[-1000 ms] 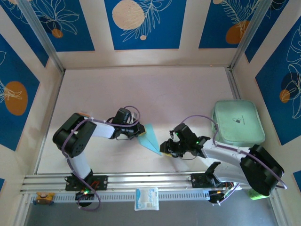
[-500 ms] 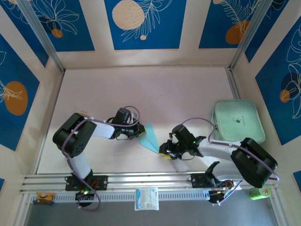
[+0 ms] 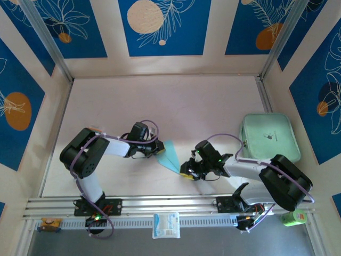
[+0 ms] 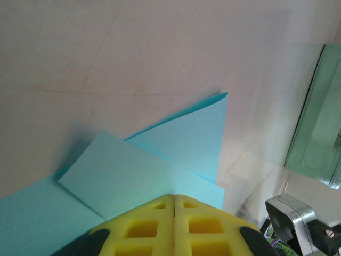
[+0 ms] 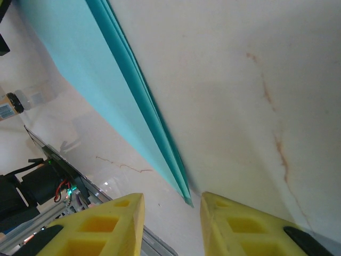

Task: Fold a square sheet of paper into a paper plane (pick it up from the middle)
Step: Turn over the paper at the center of the table.

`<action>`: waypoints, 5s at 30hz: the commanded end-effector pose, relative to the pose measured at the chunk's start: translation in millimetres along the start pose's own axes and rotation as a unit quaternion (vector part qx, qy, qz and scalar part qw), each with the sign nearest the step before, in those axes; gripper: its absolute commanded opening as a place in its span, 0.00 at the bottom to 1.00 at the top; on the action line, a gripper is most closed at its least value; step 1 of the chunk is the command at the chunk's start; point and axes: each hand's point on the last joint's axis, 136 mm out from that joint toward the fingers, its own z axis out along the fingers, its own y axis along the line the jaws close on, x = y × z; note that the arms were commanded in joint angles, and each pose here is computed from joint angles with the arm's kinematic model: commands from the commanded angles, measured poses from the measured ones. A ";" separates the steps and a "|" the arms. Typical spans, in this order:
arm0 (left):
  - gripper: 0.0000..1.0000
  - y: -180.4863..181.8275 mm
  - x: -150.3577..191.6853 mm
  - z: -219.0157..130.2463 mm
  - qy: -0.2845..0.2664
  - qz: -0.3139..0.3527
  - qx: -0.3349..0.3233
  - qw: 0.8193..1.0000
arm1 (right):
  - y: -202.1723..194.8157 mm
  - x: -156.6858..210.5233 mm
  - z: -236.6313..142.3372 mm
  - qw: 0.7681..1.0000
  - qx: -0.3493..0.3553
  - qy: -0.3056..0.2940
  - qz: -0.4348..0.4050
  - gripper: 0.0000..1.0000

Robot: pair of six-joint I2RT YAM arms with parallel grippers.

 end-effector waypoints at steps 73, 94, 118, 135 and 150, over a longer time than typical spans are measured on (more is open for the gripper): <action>0.02 39.4 12.2 1.0 0.013 -0.042 -0.057 0.997 | 16.7 -9.4 1.9 0.999 -0.042 -0.021 -0.029 0.29; 0.03 32.6 10.5 1.3 0.014 -0.040 -0.044 0.998 | 17.4 -18.2 1.2 0.997 -0.053 -0.029 -0.037 0.21; 0.29 -23.2 -12.6 -109.6 -0.146 0.128 -0.073 0.978 | 54.8 -36.4 -66.2 0.975 -0.045 -0.156 -0.153 0.06; 0.35 -3.5 -2.2 -153.0 -0.174 0.156 -0.105 0.967 | 94.0 -55.8 -132.6 0.939 0.041 -0.252 -0.230 0.05; 0.52 18.9 -6.8 -179.0 -0.211 0.141 -0.162 0.954 | 70.1 -87.4 -132.2 0.839 0.376 -0.246 -0.307 0.04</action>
